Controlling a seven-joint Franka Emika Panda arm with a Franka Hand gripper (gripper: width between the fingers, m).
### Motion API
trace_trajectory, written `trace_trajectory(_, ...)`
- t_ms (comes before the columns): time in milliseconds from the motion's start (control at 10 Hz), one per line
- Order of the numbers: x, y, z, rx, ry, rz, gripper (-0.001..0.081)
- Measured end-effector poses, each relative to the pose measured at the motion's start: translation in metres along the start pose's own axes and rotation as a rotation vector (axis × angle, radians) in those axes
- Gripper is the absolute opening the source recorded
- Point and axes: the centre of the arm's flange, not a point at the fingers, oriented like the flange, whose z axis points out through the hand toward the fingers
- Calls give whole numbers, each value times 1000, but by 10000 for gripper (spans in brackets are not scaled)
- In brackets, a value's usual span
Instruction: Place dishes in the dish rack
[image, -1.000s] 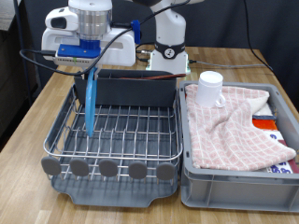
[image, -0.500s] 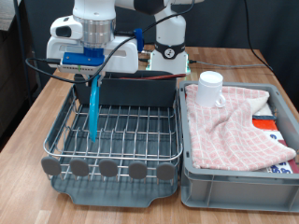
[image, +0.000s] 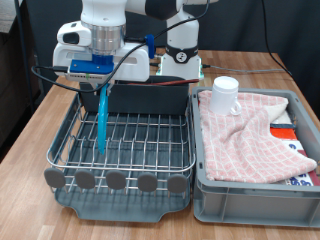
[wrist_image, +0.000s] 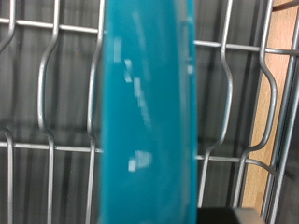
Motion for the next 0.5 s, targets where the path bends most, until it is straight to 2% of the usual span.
trace_trajectory(500, 0, 0, 6, 20, -10, -2, 34)
